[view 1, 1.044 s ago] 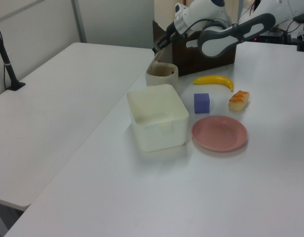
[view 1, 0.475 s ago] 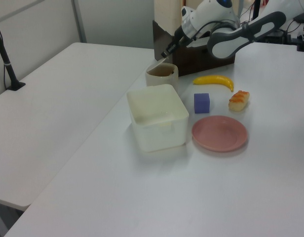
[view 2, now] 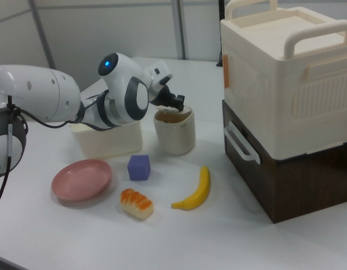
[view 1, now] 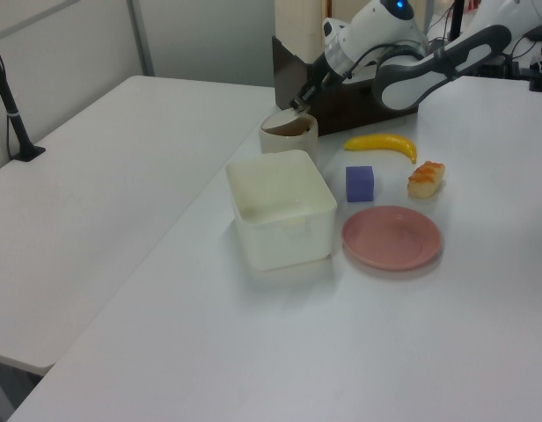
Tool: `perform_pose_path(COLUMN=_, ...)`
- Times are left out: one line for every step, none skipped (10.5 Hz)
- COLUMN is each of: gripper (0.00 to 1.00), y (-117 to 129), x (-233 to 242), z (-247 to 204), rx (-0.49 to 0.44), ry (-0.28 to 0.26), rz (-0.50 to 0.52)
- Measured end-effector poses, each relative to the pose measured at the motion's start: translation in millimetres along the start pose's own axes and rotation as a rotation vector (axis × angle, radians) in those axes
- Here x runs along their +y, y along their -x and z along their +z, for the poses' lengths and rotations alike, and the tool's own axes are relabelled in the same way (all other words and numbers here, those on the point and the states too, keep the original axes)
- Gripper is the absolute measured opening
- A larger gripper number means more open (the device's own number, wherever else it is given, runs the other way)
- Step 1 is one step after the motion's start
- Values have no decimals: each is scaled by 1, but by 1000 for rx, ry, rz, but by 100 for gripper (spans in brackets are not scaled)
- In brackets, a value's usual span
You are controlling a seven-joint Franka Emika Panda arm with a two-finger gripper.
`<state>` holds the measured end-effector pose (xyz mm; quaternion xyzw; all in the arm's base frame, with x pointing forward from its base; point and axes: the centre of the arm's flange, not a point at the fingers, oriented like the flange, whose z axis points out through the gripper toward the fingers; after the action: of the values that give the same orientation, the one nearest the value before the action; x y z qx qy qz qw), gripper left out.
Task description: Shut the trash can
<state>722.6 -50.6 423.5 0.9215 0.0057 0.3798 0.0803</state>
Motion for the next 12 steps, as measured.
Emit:
perform_pose_path(gripper=1, y=2, x=-3, z=1, rx=-4, ry=-2, rz=-7)
perform_pose_path(gripper=1, y=4, x=-7, z=2, rx=-8, ry=-6, rz=-14)
perform_pose_path(gripper=1, y=8, x=-10, z=3, rx=-15, ry=-10, rz=-20)
perform_pose_path(gripper=1, y=10, x=-16, z=5, rx=-20, ry=-15, rz=-29)
perform_pose_path(gripper=1, y=12, x=-25, z=5, rx=-25, ry=-24, rz=-38)
perform_pose_path(gripper=1, y=13, x=-32, z=5, rx=-25, ry=-31, rz=-45)
perform_pose_path(gripper=1, y=13, x=-35, z=5, rx=-25, ry=-34, rz=-49)
perform_pose_path(gripper=1, y=14, x=-36, z=5, rx=-26, ry=-33, rz=-57)
perform_pose_path(gripper=1, y=14, x=-36, z=5, rx=-26, ry=-32, rz=-64)
perform_pose_path(gripper=1, y=15, x=-37, z=6, rx=-28, ry=-32, rz=-65)
perform_pose_path(gripper=1, y=16, x=-37, z=6, rx=-27, ry=-31, rz=-71)
perform_pose_path(gripper=1, y=16, x=-38, z=6, rx=-25, ry=-29, rz=-85)
